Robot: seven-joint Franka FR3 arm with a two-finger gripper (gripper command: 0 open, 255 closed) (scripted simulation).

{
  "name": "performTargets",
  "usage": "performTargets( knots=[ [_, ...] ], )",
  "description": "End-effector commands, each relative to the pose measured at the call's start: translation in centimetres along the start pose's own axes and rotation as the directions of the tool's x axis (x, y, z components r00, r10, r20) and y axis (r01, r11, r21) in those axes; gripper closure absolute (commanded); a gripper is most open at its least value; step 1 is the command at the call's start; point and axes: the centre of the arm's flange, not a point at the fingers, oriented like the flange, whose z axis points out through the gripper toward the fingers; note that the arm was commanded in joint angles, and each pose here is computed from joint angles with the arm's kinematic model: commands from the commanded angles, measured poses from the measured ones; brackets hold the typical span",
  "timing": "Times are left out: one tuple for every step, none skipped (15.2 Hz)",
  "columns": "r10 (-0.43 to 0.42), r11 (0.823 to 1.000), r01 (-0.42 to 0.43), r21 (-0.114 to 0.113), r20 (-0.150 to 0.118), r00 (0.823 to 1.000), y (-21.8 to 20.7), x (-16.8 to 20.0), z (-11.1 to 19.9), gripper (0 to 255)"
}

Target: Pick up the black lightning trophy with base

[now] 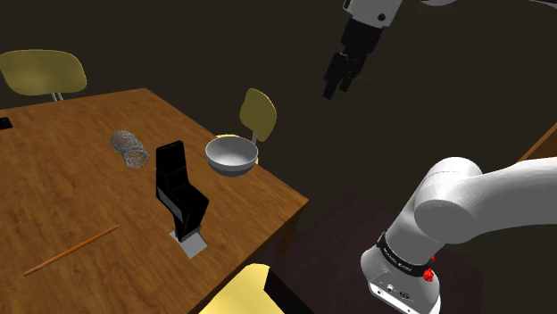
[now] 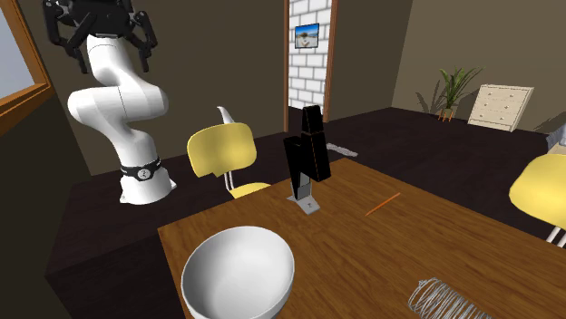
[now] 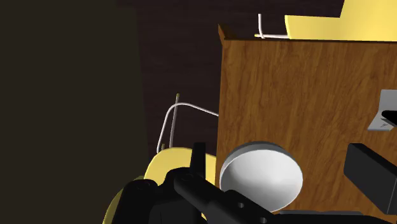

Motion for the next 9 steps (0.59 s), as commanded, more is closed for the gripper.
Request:
performTargets(
  knots=[
    [0.0, 1.0, 0.0, 0.0, 0.0, 1.0, 0.0, 0.0, 0.0, 0],
    [-0.005, 1.0, 0.005, 0.0, 0.004, 1.0, -1.1, 0.5, 0.6, 0],
    [-0.011, 1.0, 0.011, 0.001, 0.008, 1.0, -2.2, 0.9, 1.1, 0],
    [-0.016, 1.0, 0.016, 0.001, 0.013, 1.0, -3.4, 1.4, 1.7, 0],
    [-0.022, 1.0, 0.022, 0.002, 0.017, 1.0, -4.5, 1.8, 2.3, 0],
    [-0.027, 1.0, 0.027, 0.002, 0.021, 0.999, -5.6, 2.2, 2.9, 0],
    [-0.033, 0.999, 0.033, 0.003, 0.025, 0.999, -6.7, 2.6, 3.5, 0],
    [-0.038, 0.999, 0.038, 0.003, 0.03, 0.999, -7.9, 3.0, 4.0, 0],
    [-0.044, 0.999, 0.044, 0.004, 0.034, 0.998, -9.0, 3.4, 4.6, 0]
  ],
)
